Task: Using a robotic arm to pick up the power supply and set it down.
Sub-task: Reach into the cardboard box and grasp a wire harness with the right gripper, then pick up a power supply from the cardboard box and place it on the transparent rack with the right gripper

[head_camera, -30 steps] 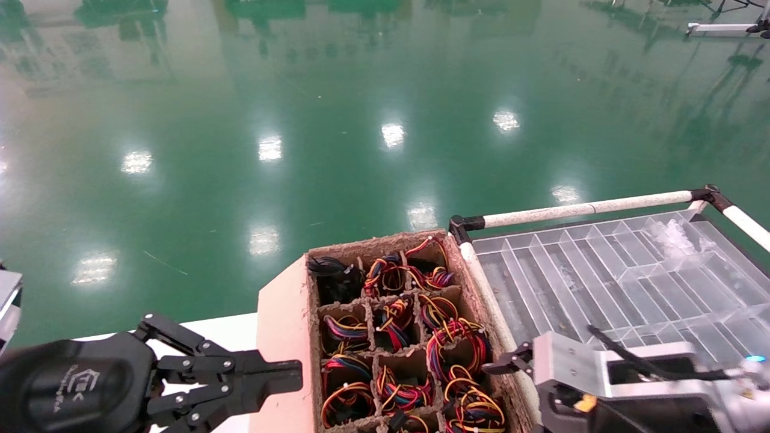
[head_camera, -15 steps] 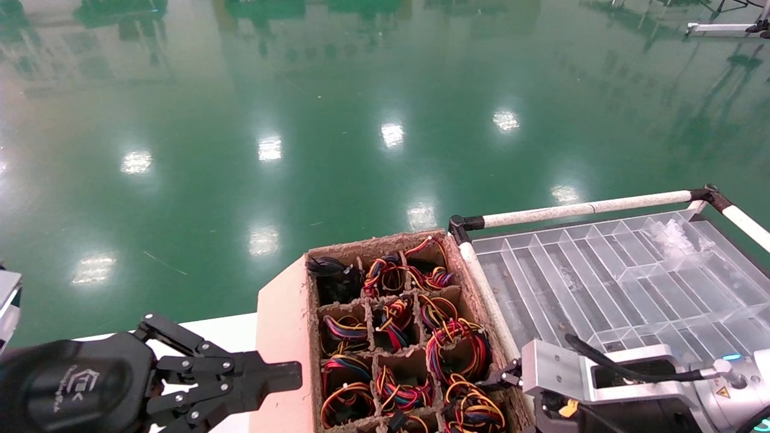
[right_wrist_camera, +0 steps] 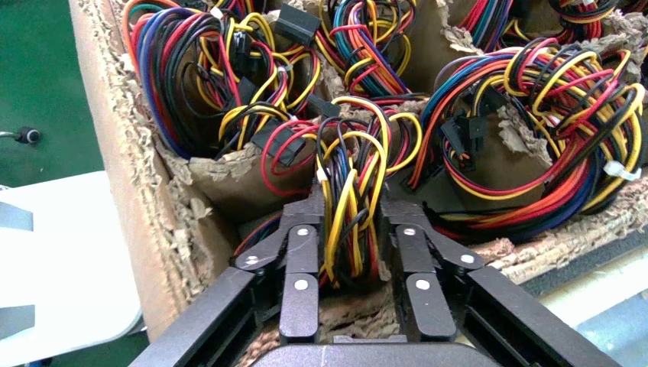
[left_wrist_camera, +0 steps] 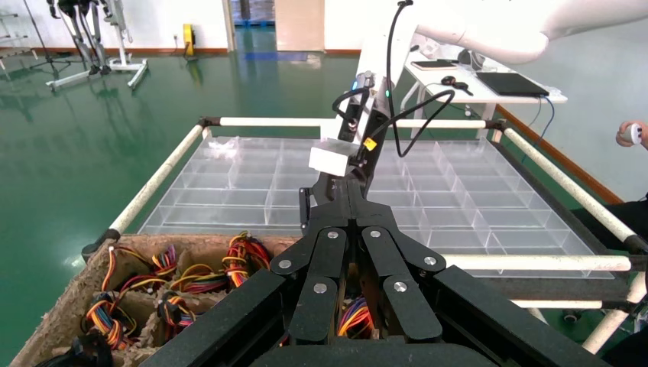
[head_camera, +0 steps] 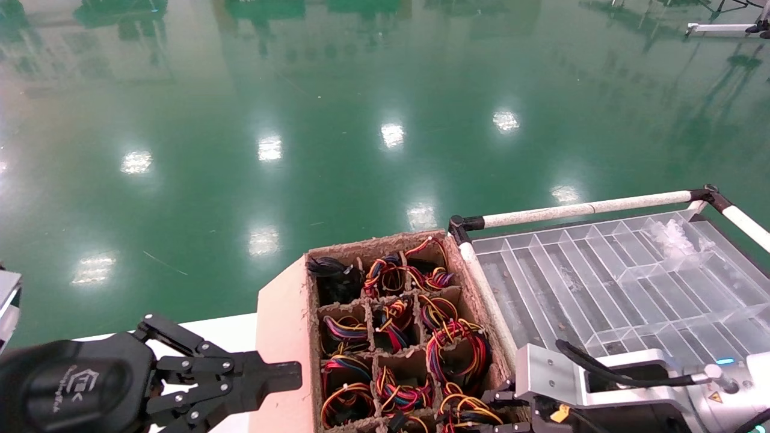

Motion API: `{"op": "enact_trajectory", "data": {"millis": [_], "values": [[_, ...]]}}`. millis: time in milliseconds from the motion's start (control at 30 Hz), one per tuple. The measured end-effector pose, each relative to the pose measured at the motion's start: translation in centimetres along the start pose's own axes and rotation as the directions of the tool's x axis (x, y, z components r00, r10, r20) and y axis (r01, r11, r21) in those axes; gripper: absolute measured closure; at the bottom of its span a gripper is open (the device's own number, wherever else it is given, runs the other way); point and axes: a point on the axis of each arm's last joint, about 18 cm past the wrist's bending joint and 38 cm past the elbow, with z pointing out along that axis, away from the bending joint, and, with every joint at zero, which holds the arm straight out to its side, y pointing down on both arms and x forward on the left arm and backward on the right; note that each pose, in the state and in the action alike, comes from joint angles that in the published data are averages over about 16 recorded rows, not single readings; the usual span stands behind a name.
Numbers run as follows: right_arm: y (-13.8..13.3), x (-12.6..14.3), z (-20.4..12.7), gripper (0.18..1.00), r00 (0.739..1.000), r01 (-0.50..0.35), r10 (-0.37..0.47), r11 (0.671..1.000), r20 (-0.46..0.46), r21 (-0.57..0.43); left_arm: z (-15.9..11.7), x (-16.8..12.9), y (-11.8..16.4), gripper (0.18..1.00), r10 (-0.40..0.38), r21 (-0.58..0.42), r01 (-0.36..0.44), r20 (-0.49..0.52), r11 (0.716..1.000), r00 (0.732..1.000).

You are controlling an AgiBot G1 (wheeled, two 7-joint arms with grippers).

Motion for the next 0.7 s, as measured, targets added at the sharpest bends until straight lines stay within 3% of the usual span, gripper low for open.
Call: {"op": "enact_trajectory", "data": {"millis": [267,700], "values": [[-1.2,0.2,-2.1,0.88,0.999,-0.004,0.005,0.999,-0.032,0.043,0.0,0.0,0.0,0.992,0.0,0.0,0.0,0.0,1.0,1.0],[-6.7,2.8,-8.9,0.913,0.98,0.082,-0.041,0.974,-0.192,0.21,0.0,0.0,0.0,0.95,0.0,0.0,0.0,0.0,1.0,1.0]]}}
